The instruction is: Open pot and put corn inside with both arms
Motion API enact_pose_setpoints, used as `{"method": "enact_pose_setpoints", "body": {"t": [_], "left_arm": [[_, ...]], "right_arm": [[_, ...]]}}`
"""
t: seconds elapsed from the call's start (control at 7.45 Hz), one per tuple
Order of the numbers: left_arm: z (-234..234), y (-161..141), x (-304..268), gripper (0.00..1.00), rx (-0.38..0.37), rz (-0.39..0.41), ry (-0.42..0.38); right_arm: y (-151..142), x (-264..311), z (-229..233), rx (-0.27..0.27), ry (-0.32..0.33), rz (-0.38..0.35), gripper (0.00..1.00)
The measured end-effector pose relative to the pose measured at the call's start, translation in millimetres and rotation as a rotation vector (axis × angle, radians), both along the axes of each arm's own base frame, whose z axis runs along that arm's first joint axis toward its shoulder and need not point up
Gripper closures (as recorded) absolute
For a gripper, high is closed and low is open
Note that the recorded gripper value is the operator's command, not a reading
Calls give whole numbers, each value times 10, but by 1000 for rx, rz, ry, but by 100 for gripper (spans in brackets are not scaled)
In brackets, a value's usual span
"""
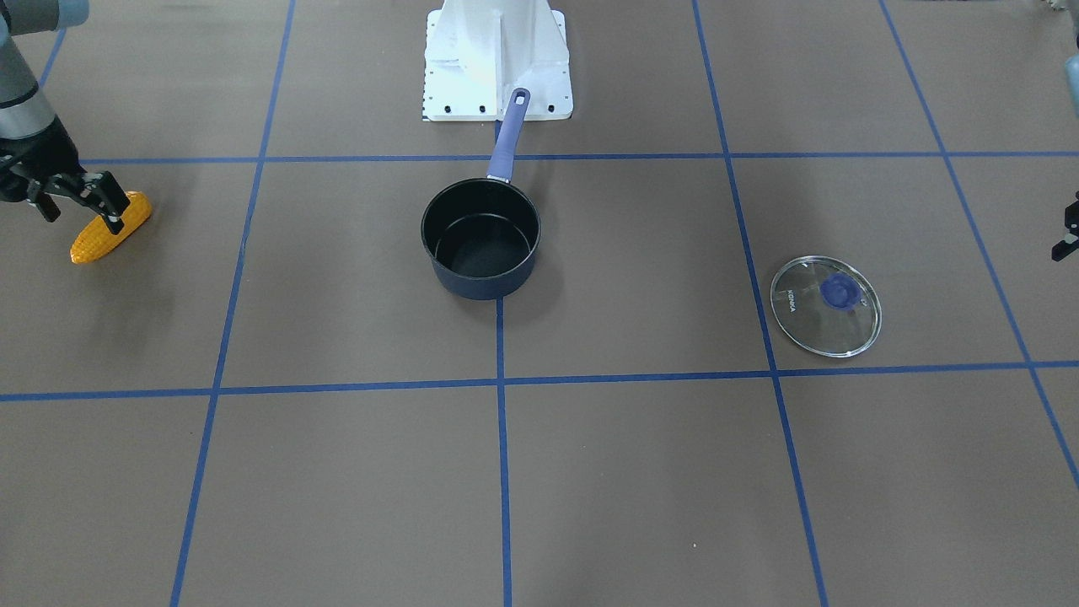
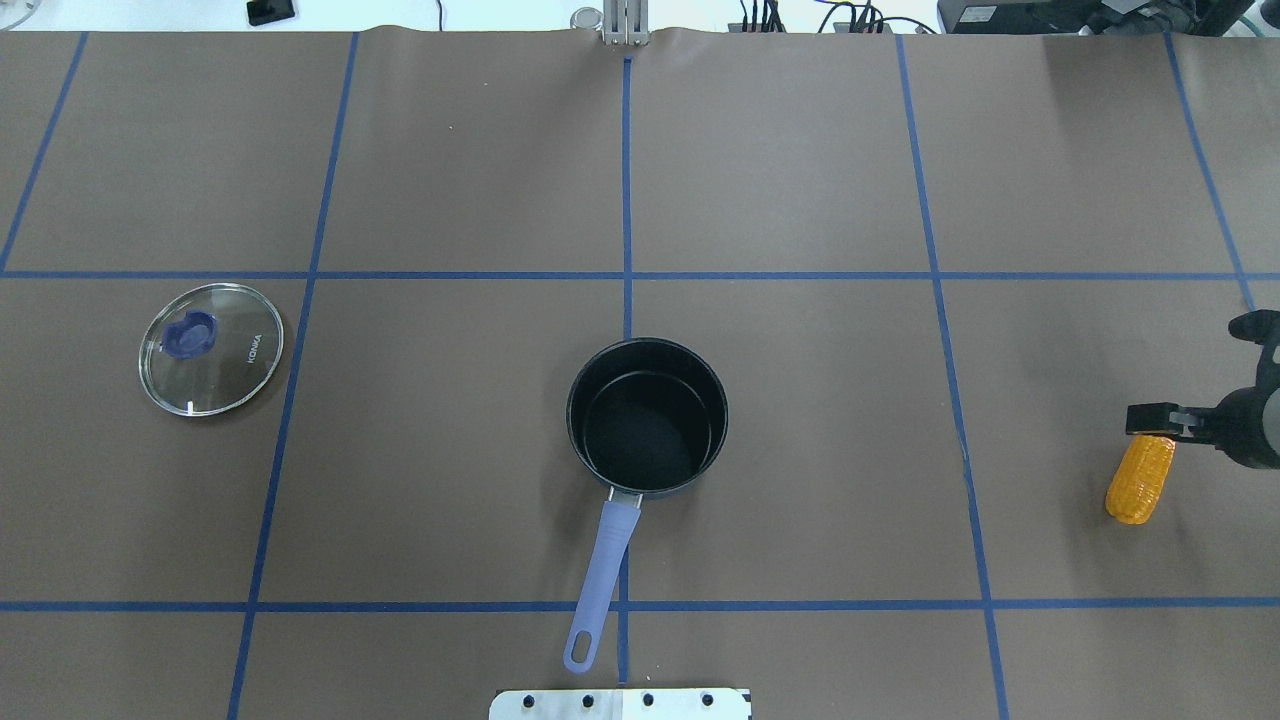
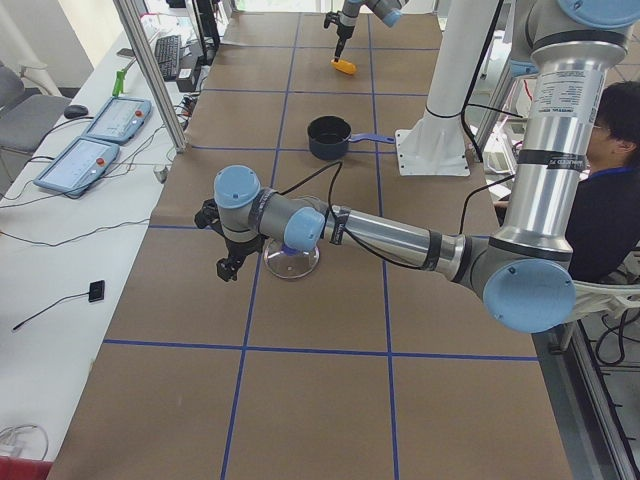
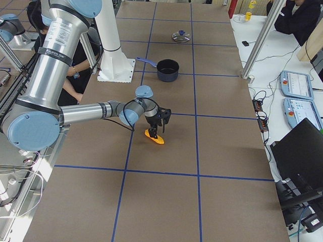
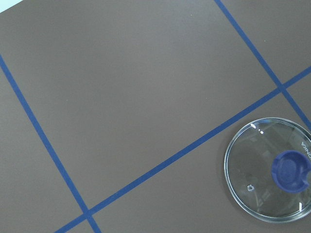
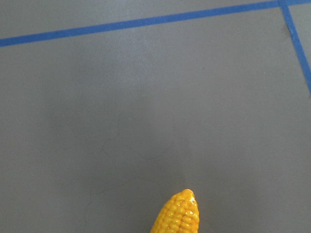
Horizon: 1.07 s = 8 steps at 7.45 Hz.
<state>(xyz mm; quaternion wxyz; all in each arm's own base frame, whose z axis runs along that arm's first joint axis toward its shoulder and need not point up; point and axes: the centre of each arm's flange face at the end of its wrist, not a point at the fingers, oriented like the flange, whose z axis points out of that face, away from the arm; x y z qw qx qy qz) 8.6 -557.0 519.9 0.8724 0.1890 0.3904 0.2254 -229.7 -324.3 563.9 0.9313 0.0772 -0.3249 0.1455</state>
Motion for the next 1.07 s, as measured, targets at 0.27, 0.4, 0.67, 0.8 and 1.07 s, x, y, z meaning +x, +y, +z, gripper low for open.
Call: {"method": "enact_pose_setpoints", "body": {"t": [0.27,0.4,0.67,0.8,1.07], "left_arm": [[0,0,-17,1,0,-2,-2],[-2,3,-20,1,-1,-4,-2],[-4,17,-22,1,-3,-7,0],[0,23,-23,1,-4,-7,1],[7,36,-25,1,-3,-8,1]], "right_arm": [[97,-183,-9,-4,-1,11,10],[123,-218,-7,-7,-2,11,10],[169,-260,28,-5,7,5,14],[189,-272,65,-3,14,2,13],[203,-271,71,1,17,0,13]]}}
